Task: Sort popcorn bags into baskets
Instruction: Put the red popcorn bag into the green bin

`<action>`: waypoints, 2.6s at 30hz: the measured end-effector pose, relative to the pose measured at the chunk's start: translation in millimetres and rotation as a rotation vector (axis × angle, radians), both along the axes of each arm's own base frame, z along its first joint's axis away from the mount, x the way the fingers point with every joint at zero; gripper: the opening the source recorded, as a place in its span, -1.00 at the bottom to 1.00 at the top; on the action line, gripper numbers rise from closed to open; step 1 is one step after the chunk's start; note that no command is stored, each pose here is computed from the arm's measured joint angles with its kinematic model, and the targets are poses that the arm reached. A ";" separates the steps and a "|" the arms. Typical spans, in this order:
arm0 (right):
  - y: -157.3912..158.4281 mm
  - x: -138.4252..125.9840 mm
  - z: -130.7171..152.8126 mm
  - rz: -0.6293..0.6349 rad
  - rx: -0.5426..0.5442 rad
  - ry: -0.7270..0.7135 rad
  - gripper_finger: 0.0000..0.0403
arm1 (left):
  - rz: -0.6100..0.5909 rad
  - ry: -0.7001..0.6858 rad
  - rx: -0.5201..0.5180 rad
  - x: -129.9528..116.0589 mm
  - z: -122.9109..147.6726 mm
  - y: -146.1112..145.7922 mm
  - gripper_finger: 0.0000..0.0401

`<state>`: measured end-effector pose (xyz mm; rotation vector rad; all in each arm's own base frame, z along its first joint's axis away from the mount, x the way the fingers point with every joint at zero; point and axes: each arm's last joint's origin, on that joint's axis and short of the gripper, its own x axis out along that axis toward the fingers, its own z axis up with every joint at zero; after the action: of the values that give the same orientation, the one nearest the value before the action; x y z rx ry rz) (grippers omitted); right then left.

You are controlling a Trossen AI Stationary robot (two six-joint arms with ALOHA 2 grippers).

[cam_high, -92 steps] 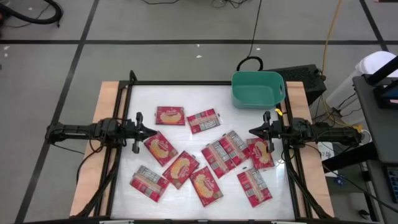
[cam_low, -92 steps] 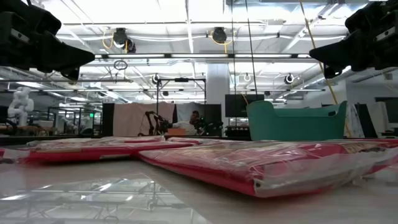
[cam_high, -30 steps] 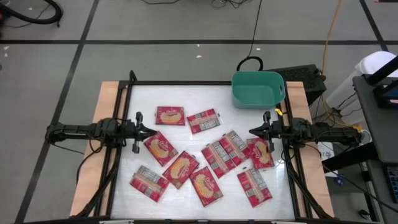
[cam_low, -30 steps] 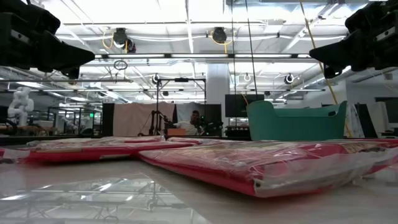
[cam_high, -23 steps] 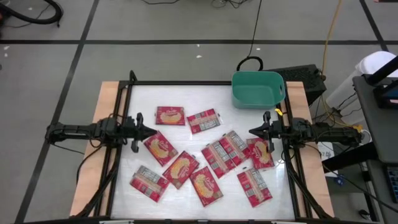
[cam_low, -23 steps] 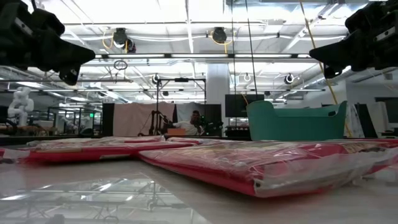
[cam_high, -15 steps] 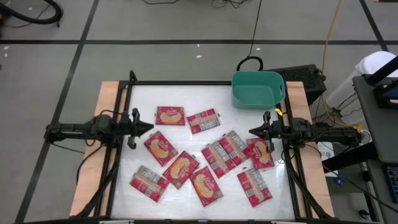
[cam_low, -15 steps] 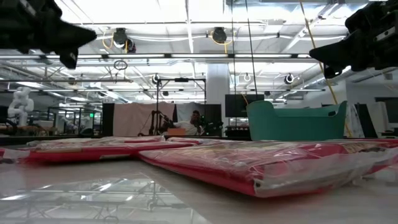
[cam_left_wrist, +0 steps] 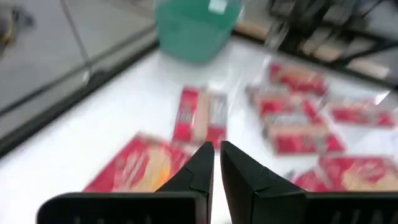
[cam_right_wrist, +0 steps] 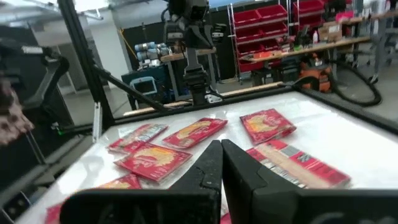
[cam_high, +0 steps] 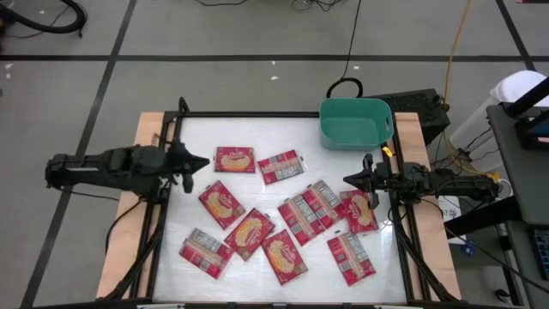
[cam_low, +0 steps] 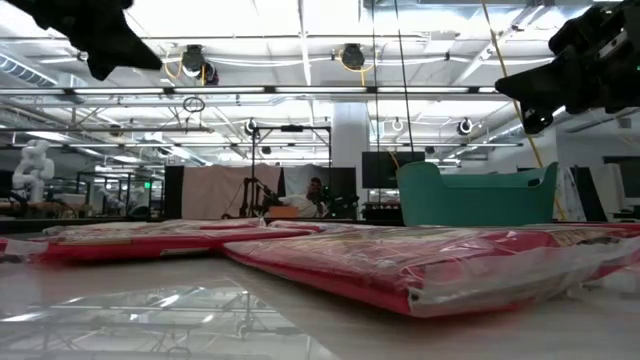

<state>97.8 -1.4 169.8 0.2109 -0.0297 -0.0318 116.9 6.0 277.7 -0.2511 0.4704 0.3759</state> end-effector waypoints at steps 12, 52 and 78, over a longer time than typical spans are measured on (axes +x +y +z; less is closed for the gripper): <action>1.9 0.7 -2.6 0.060 0.091 0.028 -1.00 | 0.175 0.332 -0.149 51.7 -54.2 -0.8 -0.83; -3.4 35.4 -5.3 -0.087 0.099 0.061 -0.17 | 0.383 0.694 -0.150 74.8 -111.2 49.3 0.31; -1.9 57.1 -17.5 -0.029 0.001 0.112 0.03 | 0.339 0.607 -0.125 57.2 -161.3 52.7 0.14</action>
<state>154.9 -3.3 152.3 0.2099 0.0784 -0.0729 174.0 58.6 116.4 -0.3395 1.0568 0.7620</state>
